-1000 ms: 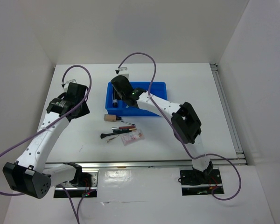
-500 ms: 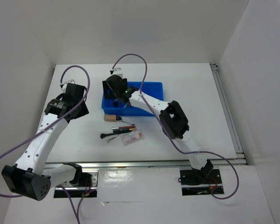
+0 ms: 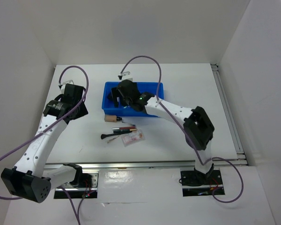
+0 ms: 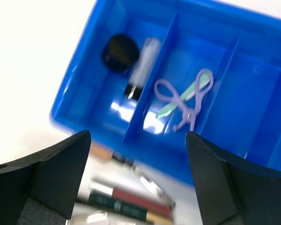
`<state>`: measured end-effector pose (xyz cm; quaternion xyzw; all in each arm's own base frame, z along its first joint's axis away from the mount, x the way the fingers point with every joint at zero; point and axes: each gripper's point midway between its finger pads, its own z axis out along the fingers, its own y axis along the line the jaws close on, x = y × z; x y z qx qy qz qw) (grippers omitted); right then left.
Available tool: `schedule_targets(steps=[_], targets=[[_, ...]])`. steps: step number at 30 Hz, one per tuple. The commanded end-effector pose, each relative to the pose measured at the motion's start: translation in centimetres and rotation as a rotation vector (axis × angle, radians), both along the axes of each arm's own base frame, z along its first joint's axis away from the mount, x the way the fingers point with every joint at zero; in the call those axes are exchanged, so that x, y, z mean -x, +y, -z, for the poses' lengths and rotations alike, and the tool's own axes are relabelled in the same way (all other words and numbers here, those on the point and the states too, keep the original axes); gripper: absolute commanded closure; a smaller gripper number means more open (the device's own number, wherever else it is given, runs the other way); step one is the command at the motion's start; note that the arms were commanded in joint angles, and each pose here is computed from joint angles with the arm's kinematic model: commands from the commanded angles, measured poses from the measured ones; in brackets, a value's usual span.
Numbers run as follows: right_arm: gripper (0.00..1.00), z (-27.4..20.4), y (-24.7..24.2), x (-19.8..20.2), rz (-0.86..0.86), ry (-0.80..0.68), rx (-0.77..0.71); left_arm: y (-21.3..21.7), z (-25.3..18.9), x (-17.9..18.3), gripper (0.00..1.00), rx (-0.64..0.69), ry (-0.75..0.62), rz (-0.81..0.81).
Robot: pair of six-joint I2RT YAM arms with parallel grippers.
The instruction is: Organize the makeup
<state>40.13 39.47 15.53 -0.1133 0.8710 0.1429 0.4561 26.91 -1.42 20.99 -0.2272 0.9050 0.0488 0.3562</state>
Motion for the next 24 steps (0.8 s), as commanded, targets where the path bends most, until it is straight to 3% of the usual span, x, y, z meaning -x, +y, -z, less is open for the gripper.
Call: schedule_targets(steps=[1,9,15,20,24], targets=[[0.09,-3.2,0.8,4.1,-0.143,-0.033,-0.051,0.8,-1.1,0.1,0.51,-0.012,-0.033,-0.023],[0.14,0.6,1.1,10.4,-0.39,-0.005,0.026,1.3,-1.8,0.1,0.49,-0.032,-0.056,-0.042],[0.14,3.1,2.6,9.7,-0.446,0.007,0.082,1.4,-1.4,0.5,0.49,-0.022,-0.047,-0.052],[0.04,5.4,4.7,8.7,-0.47,0.027,0.095,1.5,-1.0,0.8,0.49,-0.026,-0.029,-0.052],[0.02,6.4,5.6,7.9,-0.467,0.017,0.103,1.7,-1.0,0.8,0.49,-0.033,-0.031,-0.058]])
